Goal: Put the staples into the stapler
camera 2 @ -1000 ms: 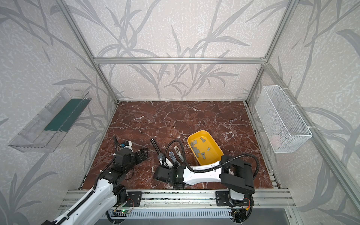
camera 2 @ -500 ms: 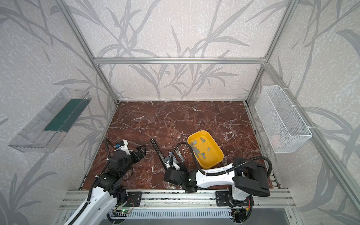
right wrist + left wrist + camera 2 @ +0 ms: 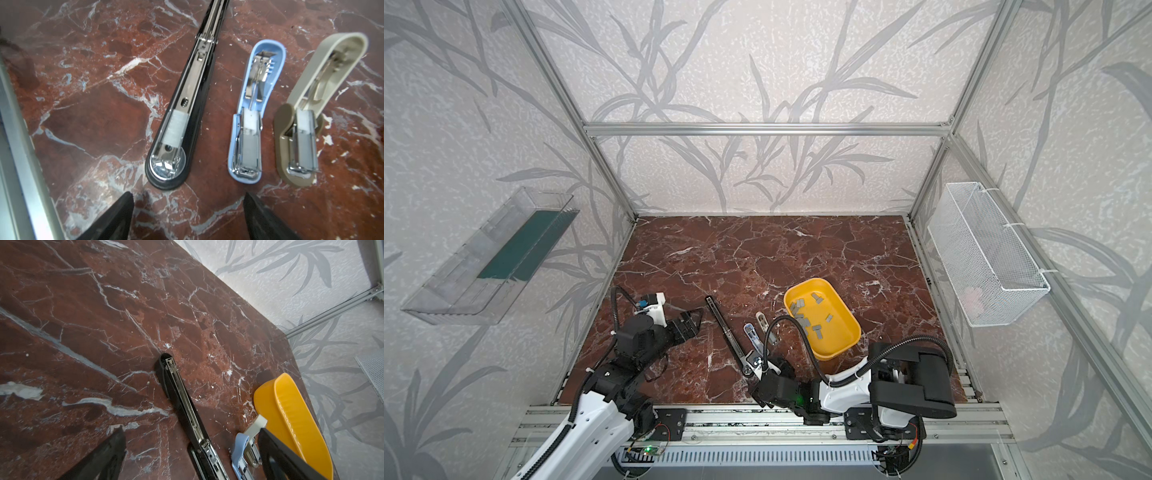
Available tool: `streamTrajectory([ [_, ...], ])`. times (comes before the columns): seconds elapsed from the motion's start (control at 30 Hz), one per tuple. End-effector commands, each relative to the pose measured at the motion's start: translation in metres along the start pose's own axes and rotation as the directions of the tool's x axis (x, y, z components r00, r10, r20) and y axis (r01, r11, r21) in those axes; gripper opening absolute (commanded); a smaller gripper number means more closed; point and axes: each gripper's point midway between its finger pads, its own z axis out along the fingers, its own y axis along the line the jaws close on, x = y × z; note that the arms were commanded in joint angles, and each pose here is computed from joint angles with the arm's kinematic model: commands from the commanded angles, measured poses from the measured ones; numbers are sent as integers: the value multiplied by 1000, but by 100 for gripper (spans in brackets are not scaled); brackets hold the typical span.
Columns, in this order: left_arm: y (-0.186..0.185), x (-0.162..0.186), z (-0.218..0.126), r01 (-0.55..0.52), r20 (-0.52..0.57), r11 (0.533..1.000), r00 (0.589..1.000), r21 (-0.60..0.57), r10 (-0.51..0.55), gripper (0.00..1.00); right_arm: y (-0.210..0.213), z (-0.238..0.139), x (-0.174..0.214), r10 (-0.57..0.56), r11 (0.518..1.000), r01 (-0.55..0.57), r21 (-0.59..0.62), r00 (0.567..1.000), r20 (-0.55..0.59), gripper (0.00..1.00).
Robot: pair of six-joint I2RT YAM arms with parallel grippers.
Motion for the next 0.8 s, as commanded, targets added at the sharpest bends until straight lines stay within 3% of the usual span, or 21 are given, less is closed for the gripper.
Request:
streamTrajectory([
  [0.0, 1, -3, -7, -15, 26, 1000, 1000, -1, 16, 99, 23, -7, -41, 26, 996, -13, -94, 990, 142, 84],
  [0.23, 8, -7, -16, -19, 107, 1000, 994, 1, 19, 99, 20, 2, -35, -3, 999, 10, -53, 992, 123, 82],
  [0.53, -10, -7, -14, -34, 43, 998, 999, 51, 32, 99, 22, 14, -31, -38, 999, 42, -30, 993, 109, 76],
  [0.77, -9, -4, -14, -31, 27, 998, 999, 47, 30, 99, 3, 28, -27, -30, 995, 23, 95, 997, 76, 70],
])
